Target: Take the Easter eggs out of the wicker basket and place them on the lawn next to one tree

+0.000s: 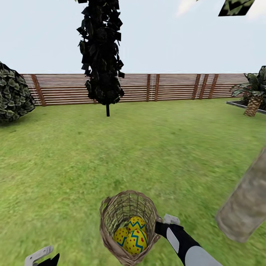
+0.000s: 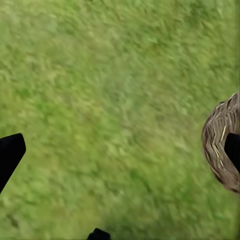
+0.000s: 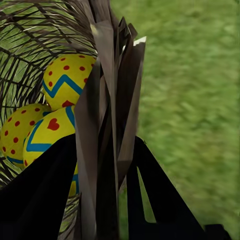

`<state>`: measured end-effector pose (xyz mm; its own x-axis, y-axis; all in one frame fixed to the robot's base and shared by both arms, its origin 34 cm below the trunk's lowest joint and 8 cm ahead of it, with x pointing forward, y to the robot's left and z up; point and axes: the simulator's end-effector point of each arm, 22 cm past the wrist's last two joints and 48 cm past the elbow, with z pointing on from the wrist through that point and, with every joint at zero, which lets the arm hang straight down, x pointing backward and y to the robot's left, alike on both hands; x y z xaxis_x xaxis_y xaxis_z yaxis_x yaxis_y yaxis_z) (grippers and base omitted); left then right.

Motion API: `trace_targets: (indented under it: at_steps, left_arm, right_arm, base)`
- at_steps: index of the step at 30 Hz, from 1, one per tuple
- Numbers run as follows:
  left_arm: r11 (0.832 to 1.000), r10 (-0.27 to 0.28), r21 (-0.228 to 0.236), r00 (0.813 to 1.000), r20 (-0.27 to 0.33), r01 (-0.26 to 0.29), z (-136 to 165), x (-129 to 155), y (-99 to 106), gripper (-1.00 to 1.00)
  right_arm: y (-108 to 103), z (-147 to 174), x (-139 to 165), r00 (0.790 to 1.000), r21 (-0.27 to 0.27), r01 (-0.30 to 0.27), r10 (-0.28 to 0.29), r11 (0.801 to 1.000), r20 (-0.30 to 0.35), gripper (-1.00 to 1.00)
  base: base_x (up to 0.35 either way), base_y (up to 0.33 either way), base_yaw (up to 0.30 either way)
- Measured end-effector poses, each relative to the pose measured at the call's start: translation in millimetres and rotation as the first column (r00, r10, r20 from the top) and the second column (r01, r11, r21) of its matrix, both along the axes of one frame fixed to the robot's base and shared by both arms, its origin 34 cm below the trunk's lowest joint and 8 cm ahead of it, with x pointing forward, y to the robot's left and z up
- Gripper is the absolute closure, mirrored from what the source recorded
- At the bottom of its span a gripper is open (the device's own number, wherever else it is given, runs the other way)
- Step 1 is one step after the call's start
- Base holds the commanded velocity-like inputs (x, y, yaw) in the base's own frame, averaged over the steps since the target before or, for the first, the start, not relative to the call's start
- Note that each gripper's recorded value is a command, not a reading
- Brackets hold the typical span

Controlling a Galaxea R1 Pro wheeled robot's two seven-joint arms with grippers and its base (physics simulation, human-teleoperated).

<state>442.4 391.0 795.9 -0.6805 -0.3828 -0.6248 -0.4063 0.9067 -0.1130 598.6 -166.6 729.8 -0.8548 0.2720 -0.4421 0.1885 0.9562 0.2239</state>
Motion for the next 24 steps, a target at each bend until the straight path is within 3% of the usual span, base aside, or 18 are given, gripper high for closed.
trace_targets:
  at_steps: [14,24]
  left_arm:
    - [1.0,-0.001,-0.001,1.0,-0.002,0.001,-0.2,-1.1,0.7,-1.0]
    - [1.0,-0.005,-0.001,1.0,0.007,0.005,2.8,1.6,0.6,-1.0]
  right_arm:
    - [2.8,0.2,-0.1,1.0,0.006,0.001,-0.001,1.0,0.0,1.0]
    - [5.0,1.8,0.1,1.0,0.007,-0.002,0.002,1.0,0.002,1.0]
  base:
    - [0.318,0.12,-0.077]
    - [0.296,0.201,-0.256]
